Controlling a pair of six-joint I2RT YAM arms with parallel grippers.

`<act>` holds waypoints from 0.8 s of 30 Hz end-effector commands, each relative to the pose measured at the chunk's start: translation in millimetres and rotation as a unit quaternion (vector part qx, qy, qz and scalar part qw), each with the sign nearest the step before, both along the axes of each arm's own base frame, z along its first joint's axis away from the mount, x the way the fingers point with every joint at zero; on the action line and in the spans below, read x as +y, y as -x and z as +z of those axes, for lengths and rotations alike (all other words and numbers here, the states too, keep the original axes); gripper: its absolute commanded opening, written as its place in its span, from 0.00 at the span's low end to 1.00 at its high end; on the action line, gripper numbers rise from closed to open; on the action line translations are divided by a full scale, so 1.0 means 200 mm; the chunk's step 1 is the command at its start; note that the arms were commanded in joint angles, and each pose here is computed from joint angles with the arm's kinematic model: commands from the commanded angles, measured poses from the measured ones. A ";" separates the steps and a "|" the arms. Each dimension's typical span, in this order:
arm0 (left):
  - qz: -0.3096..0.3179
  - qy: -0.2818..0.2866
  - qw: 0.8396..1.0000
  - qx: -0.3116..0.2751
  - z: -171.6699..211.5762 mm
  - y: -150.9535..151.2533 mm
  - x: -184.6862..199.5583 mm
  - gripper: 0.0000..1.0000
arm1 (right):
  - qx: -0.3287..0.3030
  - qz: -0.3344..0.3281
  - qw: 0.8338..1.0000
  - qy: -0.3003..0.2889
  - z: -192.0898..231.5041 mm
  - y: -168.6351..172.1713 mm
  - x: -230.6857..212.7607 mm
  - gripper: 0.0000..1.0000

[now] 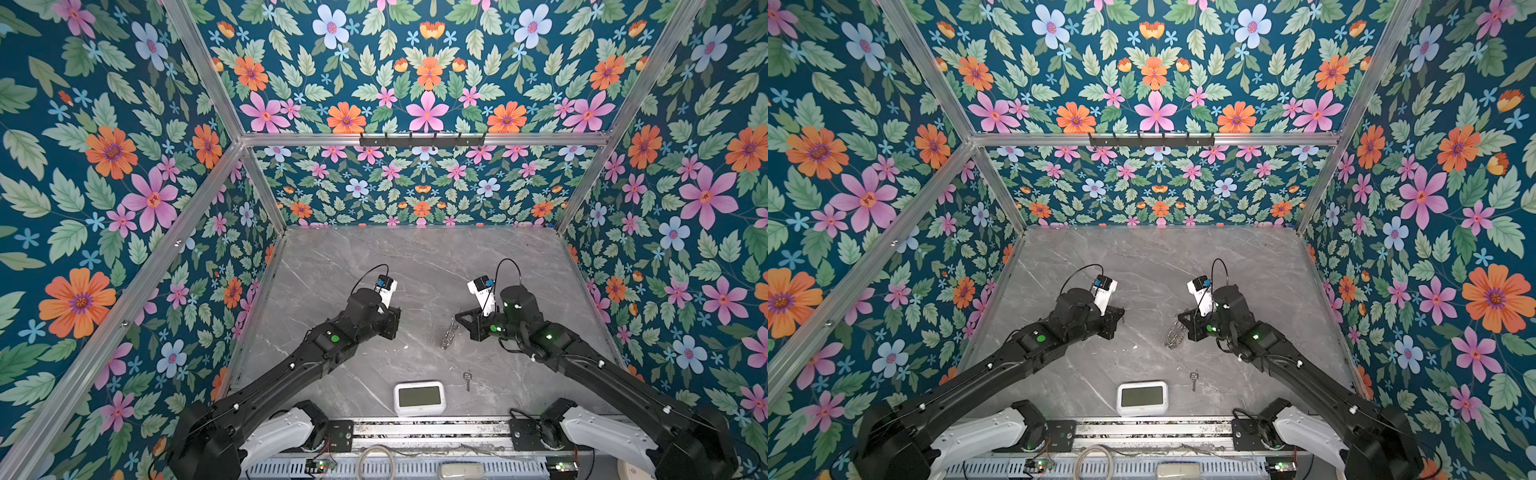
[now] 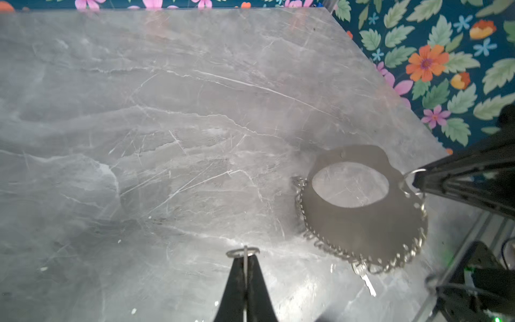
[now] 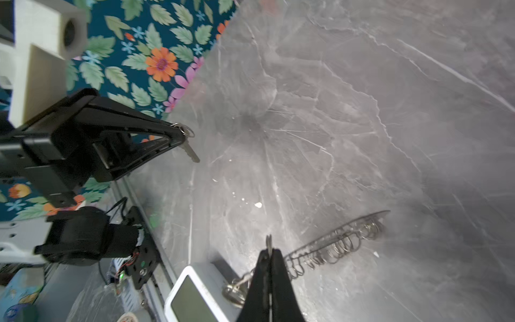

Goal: Remove the keys from the keyring

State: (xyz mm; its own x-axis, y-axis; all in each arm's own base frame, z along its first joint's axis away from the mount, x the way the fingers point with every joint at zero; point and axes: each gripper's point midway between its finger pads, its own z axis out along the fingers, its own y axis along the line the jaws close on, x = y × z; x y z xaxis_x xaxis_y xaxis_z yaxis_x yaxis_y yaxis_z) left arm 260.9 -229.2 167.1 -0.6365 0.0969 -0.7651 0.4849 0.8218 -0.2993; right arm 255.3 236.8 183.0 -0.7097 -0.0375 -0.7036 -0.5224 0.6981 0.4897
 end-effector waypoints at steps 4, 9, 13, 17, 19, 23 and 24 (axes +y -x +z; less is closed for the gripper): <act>0.046 0.075 0.996 0.033 -0.17 -0.07 0.00 0.00 | 0.029 -0.046 0.998 0.032 -0.15 -0.16 0.04 0.00; 0.073 0.082 0.992 0.062 -0.31 -0.09 0.06 0.17 | 0.042 -0.029 0.998 0.021 -0.20 -0.21 0.15 0.17; 0.093 0.086 0.990 0.057 -0.29 -0.11 0.10 0.38 | 0.026 -0.027 0.999 -0.001 -0.11 -0.26 0.20 0.51; 0.108 0.081 0.990 0.035 -0.19 -0.13 0.16 0.59 | -0.016 -0.038 0.999 -0.017 0.05 -0.28 0.18 0.86; 0.108 0.085 0.990 0.018 -0.11 -0.13 0.17 0.99 | -0.048 -0.051 0.997 -0.029 0.14 -0.27 0.14 0.86; 0.133 0.092 0.986 -0.039 0.13 -0.17 0.23 1.00 | -0.116 -0.118 0.986 -0.019 0.30 -0.29 -0.02 0.86; 0.145 0.090 0.984 -0.060 0.20 -0.19 0.26 1.00 | -0.130 -0.138 0.982 -0.014 0.33 -0.29 -0.07 0.87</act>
State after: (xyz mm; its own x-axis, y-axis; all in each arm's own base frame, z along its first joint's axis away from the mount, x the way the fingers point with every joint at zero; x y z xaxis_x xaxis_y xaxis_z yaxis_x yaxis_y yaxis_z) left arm 291.5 -193.2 189.7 -0.5828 -0.2166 -0.7832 0.3155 0.8279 -0.4637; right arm 302.1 246.9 232.0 -0.5867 0.1081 -0.8026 -0.4865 0.7453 0.4560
